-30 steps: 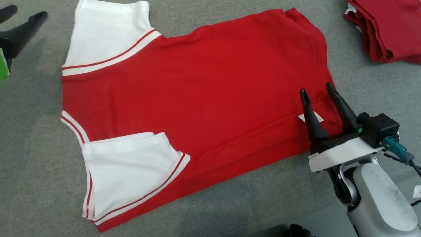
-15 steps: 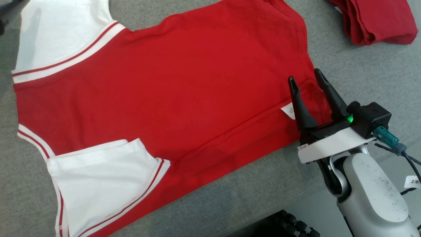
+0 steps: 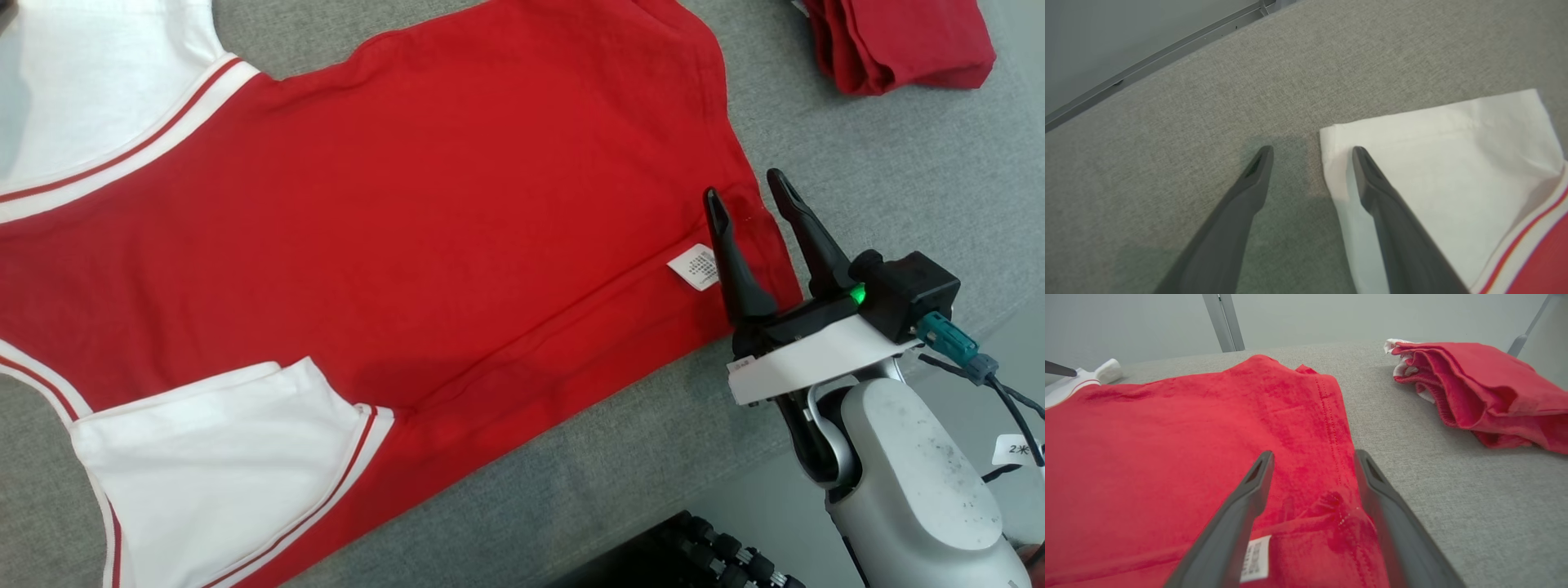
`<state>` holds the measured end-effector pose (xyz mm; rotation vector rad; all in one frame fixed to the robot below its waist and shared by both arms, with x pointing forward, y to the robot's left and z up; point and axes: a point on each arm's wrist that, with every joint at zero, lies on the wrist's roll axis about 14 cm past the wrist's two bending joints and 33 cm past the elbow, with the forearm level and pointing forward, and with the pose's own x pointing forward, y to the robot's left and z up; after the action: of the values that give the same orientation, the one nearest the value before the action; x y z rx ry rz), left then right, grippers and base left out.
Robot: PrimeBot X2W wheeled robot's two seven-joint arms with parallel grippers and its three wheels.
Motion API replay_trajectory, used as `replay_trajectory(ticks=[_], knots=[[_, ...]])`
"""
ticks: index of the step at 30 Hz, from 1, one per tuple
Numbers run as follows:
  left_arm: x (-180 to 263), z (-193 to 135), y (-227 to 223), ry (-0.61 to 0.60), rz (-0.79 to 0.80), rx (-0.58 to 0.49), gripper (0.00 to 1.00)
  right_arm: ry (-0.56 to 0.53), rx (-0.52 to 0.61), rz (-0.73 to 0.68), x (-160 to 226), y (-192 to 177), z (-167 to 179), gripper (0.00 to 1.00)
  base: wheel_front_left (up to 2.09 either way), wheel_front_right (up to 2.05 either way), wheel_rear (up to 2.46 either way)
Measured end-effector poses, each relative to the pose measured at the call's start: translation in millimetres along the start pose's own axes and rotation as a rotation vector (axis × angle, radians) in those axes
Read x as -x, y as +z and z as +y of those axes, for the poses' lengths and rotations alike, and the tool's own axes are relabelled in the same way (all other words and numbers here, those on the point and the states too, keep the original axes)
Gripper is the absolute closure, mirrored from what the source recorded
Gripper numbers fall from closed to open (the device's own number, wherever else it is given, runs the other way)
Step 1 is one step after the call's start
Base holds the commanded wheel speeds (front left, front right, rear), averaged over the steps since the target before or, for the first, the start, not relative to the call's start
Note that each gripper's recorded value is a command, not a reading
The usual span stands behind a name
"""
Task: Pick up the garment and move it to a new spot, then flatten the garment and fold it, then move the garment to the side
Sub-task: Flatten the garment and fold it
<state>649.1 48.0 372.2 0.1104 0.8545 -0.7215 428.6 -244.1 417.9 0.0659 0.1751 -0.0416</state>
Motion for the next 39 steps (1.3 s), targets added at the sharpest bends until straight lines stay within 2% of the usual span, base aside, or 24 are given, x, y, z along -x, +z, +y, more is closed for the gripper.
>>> replay_trajectory(ticks=[11,12,13,14,15,18,19,20,25,31,36,39], knots=[[-9.0,2.9,-5.2,-0.007,0.015,-0.004,0.0,-0.013,0.0,0.014,-0.6,-5.9,-1.9,0.0,0.0,0.0,0.0],[-9.7,1.0,-4.7,-0.015,0.013,-0.003,0.04,-0.014,-0.001,0.015,-0.9,-6.2,-2.0,0.0,0.0,0.0,0.0],[-10.2,-1.0,-4.5,-0.022,0.012,-0.005,0.11,-0.015,-0.001,0.015,-1.2,-6.6,-2.1,0.0,0.0,0.0,0.0],[-10.5,-2.3,-4.0,-0.026,0.012,-0.01,0.24,-0.016,-0.002,0.015,-1.5,-6.7,-2.4,0.0,0.0,0.0,0.0],[-10.7,-3.8,-3.7,-0.031,0.014,-0.013,0.48,-0.017,-0.002,0.015,-1.9,-6.7,-2.6,0.0,0.0,0.0,0.0],[-11.5,-8.6,-5.2,-0.044,0.026,-0.025,0.7,-0.016,-0.003,0.007,-4.1,-4.6,-2.2,0.0,0.0,0.0,0.0],[-11.5,-9.2,-4.5,-0.046,0.026,-0.028,0.95,-0.016,-0.003,0.004,-4.9,-3.5,-2.1,0.0,0.0,0.0,0.0],[-11.7,-10.1,-4.5,-0.049,0.026,-0.033,1.0,-0.016,-0.002,0.001,-5.5,-2.6,-2.1,0.0,0.0,0.0,0.0],[-10.7,-17.8,-2.5,-0.072,0.01,-0.051,1.0,-0.011,-0.002,-0.005,-7.5,-0.1,-0.8,0.0,0.0,0.0,0.0],[0.9,-27.1,6.8,-0.088,-0.035,-0.079,1.0,0.001,-0.015,-0.041,-27.0,17.1,-3.9,0.0,0.0,0.0,0.0],[14.5,-30.9,14.0,-0.092,-0.064,-0.096,1.0,0.026,0.022,0.005,-68.0,43.2,-5.7,0.0,0.0,0.0,0.0],[21.2,-31.3,16.3,-0.093,-0.079,-0.101,1.0,0.034,0.08,0.115,-90.4,45.3,-4.2,0.0,0.0,0.0,0.0]])
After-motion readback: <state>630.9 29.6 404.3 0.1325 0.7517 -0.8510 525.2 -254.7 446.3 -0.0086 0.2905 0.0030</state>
